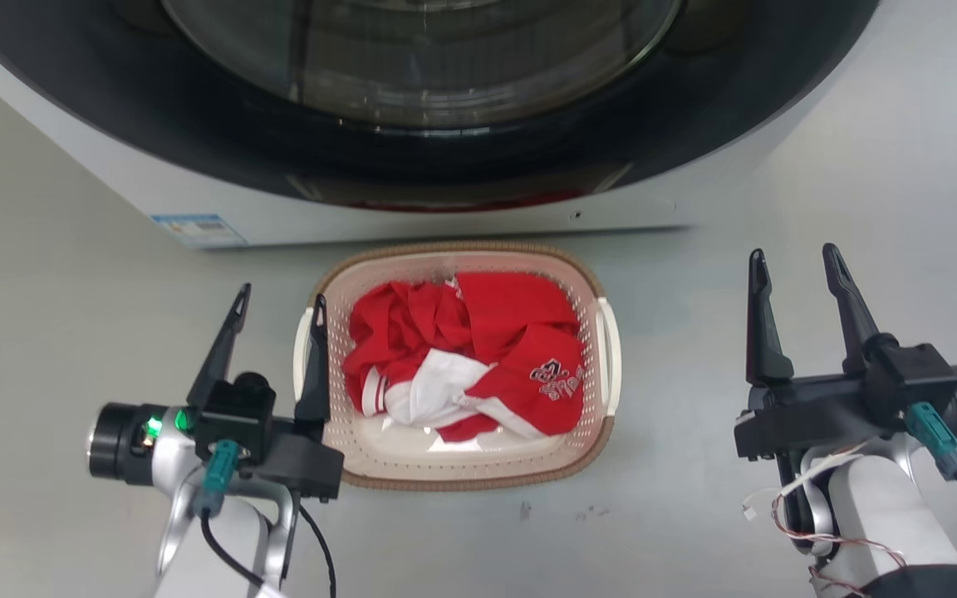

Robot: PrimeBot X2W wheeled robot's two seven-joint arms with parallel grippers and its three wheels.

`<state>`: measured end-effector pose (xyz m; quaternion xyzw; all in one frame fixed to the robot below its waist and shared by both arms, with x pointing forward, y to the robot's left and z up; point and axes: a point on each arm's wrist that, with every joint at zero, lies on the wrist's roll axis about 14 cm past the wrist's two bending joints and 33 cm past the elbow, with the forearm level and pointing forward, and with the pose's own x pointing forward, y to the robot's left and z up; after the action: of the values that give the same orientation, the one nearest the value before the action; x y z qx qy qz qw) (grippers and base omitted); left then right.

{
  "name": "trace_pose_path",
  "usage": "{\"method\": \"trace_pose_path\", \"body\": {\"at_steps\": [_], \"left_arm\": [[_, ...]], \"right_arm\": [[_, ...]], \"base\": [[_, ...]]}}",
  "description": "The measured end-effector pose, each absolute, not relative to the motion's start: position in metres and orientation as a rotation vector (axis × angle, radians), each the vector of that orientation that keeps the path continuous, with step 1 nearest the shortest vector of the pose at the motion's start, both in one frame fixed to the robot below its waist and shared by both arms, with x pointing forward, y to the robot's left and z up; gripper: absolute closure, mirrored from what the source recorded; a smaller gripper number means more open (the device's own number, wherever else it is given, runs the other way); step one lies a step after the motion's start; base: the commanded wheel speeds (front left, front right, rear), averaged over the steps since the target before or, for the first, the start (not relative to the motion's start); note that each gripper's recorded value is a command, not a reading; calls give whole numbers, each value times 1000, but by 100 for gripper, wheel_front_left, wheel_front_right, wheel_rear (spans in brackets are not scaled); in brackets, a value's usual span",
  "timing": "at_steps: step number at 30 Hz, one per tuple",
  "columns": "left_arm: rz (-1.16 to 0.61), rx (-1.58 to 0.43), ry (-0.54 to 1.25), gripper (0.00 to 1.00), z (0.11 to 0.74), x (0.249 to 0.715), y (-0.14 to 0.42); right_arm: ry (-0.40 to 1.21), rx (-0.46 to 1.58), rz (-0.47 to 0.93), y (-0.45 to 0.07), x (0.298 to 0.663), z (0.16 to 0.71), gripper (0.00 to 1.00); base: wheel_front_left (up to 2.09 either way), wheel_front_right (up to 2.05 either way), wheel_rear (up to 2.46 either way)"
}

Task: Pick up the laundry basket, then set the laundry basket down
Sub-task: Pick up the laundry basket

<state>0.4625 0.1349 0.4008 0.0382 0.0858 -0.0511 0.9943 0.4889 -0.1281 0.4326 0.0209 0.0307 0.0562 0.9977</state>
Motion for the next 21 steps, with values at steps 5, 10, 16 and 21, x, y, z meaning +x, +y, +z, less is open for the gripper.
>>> {"method": "trace_pose_path", "body": {"at_steps": [5, 10, 16, 21], "left_arm": [[-85, 71, 257, 0, 366, 474, 142], [-74, 64, 336, 0, 333, 484, 146], [-54, 56, 425, 0, 293, 496, 153], [-52, 50, 494, 0, 261, 501, 152]], "right_arm": [[153, 42, 137, -122, 501, 393, 0], [219, 45, 155, -116, 516, 360, 0], [300, 53, 181, -108, 530, 319, 0], [362, 52, 200, -102, 537, 286, 0]], "base": [[0, 0, 0], [0, 0, 0], [0, 0, 0], [0, 0, 0]]}}
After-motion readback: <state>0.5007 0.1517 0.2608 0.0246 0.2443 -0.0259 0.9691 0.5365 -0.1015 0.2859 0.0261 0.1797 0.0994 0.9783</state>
